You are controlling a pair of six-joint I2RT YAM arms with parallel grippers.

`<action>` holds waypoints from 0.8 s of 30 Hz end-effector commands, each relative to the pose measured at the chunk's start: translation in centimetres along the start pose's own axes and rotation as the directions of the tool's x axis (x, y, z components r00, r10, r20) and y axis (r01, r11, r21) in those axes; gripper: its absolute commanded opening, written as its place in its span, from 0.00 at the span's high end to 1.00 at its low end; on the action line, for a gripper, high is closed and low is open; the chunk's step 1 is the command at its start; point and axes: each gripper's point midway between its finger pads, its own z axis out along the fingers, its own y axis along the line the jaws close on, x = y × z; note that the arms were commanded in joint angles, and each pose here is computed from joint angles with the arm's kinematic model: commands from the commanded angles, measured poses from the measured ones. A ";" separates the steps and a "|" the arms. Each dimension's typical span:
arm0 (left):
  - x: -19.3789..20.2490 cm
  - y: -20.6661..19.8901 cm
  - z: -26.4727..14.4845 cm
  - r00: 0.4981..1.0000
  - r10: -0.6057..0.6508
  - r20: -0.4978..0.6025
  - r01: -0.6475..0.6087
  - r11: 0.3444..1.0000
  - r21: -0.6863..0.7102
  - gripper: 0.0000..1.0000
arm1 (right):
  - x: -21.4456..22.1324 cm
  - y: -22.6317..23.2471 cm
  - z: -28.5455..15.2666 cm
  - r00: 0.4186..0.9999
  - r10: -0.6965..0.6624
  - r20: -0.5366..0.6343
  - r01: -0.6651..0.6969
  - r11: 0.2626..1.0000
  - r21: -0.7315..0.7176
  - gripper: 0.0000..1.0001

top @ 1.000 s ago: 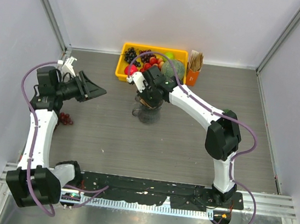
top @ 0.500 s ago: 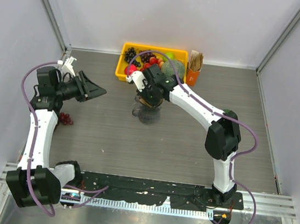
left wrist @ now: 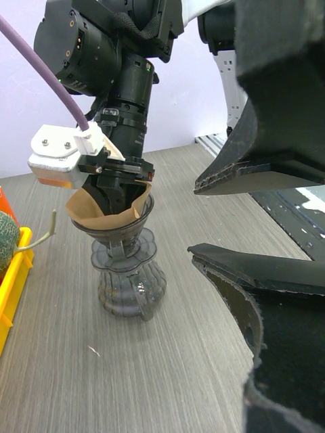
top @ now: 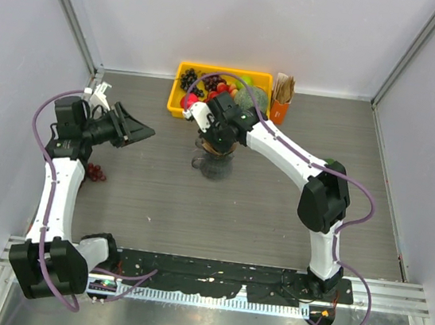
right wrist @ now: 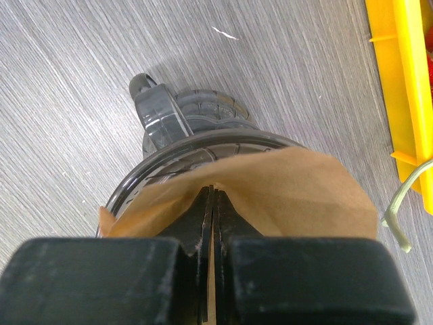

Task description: Place the coffee filter in the dripper

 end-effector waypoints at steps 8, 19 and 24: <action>-0.1 -0.9 0.6 0.999 0.045 0.002 -0.045 0.998 0.043 0.58 | -4.1 -1.2 -4.8 0.990 -0.032 0.135 0.025 0.998 0.055 0.95; 0.0 -1.3 1.5 0.998 0.058 -0.017 -0.057 0.997 0.054 0.60 | -5.5 -1.1 -8.1 0.982 -0.033 0.188 0.023 0.998 0.054 0.95; -0.6 -2.2 1.7 0.995 0.100 -0.014 -0.099 0.993 0.059 0.60 | -7.2 -1.7 -12.0 0.961 -0.038 0.273 0.016 0.997 0.081 0.95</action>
